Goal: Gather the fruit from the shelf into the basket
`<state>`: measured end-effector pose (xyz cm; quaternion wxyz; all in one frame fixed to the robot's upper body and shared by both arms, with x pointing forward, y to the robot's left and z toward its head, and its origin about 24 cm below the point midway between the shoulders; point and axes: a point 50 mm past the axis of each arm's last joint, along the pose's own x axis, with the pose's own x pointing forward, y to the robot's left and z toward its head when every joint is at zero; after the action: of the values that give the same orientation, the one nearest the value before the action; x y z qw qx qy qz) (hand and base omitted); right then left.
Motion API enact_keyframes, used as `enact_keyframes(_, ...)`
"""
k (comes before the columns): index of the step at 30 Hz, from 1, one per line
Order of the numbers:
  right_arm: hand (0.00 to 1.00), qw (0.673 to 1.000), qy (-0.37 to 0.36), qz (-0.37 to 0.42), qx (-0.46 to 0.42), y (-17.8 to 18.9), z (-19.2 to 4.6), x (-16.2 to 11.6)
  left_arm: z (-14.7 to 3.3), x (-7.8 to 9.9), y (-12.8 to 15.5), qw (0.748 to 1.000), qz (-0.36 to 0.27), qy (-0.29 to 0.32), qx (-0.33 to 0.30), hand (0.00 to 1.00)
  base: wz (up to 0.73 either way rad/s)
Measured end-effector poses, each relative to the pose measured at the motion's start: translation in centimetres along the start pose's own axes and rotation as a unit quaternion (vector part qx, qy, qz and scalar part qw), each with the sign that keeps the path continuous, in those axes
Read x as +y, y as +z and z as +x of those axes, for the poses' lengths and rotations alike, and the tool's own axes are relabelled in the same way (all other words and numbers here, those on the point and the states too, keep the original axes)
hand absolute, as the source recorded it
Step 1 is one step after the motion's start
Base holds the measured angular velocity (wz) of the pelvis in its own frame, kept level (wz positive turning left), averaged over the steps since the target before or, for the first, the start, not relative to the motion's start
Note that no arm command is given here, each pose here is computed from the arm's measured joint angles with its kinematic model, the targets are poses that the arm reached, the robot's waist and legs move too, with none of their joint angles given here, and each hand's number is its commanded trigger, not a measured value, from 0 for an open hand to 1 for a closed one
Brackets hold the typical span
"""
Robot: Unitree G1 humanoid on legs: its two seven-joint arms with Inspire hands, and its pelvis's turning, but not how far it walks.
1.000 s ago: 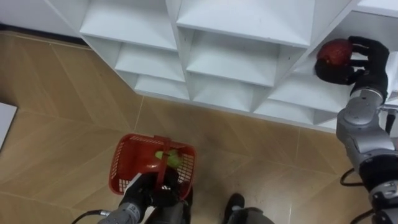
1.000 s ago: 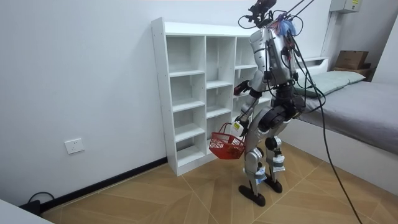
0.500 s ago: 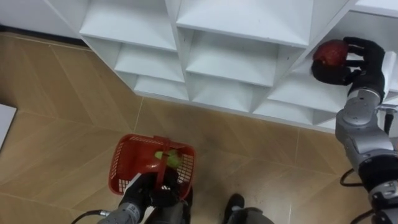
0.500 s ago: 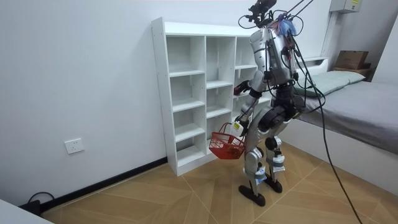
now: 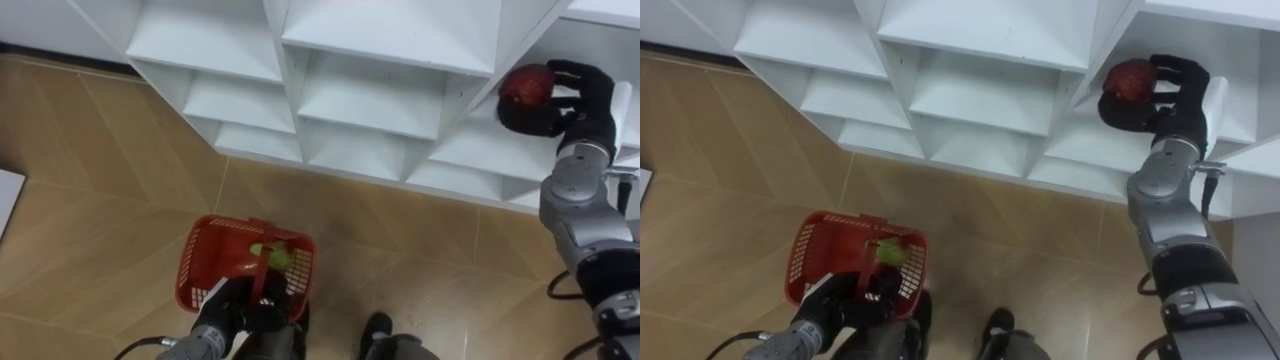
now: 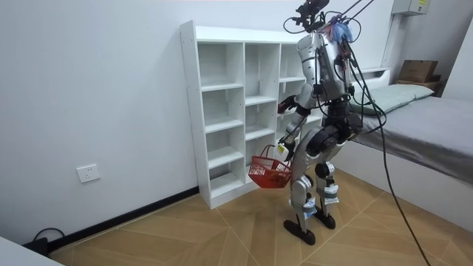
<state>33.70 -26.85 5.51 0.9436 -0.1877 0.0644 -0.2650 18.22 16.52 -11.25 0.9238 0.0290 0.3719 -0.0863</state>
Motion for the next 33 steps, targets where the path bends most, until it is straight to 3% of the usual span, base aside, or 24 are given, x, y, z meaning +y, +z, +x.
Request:
enact_keyframes(13, 1.0, 0.996, 0.075, -0.028, 0.047, -2.3, -0.7, 1.3, 0.1, 0.2, -1.1, 0.999, -0.014, 0.001, 0.029, 1.0, 0.02)
enact_keyframes(23, 1.0, 0.988, 0.14, -0.024, 0.059, -3.3, -1.6, 2.0, 0.4, 0.9, -0.3, 1.0, -0.024, 0.005, 0.02, 1.0, -0.05)
enact_keyframes(33, 1.0, 0.972, 0.228, -0.017, 0.048, -5.9, -6.0, 2.6, 0.1, 0.6, -0.5, 0.999, -0.047, 0.004, 0.013, 1.0, -0.06)
